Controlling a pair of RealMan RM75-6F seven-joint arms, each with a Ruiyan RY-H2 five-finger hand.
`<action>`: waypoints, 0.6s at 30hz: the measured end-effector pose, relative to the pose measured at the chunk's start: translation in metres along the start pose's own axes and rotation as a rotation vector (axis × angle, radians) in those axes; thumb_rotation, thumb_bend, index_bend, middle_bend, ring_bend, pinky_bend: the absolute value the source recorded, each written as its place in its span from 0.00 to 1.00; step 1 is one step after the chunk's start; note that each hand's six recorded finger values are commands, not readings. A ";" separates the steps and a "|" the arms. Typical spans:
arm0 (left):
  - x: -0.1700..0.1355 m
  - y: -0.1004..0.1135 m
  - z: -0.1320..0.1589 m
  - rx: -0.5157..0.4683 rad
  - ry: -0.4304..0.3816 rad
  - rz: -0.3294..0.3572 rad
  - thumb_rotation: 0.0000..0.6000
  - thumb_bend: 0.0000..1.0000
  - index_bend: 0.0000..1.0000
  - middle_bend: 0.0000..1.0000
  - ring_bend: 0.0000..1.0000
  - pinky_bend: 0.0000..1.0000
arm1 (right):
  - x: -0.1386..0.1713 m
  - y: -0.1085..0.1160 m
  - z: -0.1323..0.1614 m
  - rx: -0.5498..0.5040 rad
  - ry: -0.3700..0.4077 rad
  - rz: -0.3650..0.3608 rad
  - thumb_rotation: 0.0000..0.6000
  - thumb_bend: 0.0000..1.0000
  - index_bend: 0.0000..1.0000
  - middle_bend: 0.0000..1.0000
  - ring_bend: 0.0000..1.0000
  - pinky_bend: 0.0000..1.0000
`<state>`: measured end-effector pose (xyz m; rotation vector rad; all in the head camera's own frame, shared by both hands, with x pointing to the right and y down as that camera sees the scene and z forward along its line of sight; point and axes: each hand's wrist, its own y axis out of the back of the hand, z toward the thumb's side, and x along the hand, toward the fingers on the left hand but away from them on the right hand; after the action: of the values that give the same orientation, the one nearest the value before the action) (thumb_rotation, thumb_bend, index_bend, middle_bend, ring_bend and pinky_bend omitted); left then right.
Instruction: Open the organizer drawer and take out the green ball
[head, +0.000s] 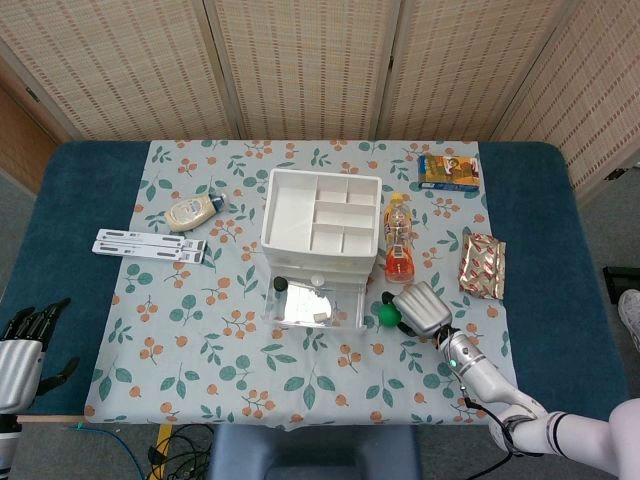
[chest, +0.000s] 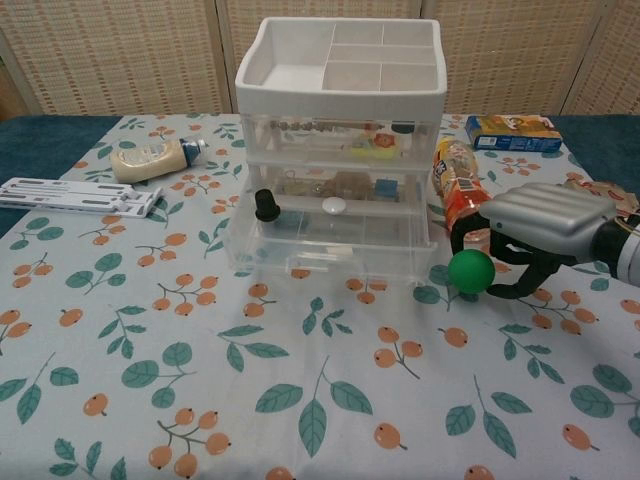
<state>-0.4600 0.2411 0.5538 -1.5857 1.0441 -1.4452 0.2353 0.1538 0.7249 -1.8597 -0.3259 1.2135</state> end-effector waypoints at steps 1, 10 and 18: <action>0.000 0.000 0.000 -0.001 -0.001 0.000 1.00 0.23 0.11 0.21 0.24 0.15 | 0.001 0.000 0.000 0.001 0.001 0.000 1.00 0.35 0.28 0.94 1.00 1.00; 0.003 0.000 0.001 -0.003 -0.005 0.003 1.00 0.23 0.11 0.21 0.24 0.15 | 0.014 0.013 -0.012 0.002 -0.021 -0.045 1.00 0.36 0.11 0.93 1.00 1.00; 0.006 0.003 0.002 -0.001 -0.012 0.013 1.00 0.23 0.11 0.21 0.24 0.15 | 0.048 0.053 -0.041 0.015 -0.094 -0.161 1.00 0.37 0.15 0.89 0.96 1.00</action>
<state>-0.4576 0.2344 0.5535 -1.5839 1.0463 -1.4250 0.2813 0.1310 0.6606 -1.7314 -0.5069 1.1909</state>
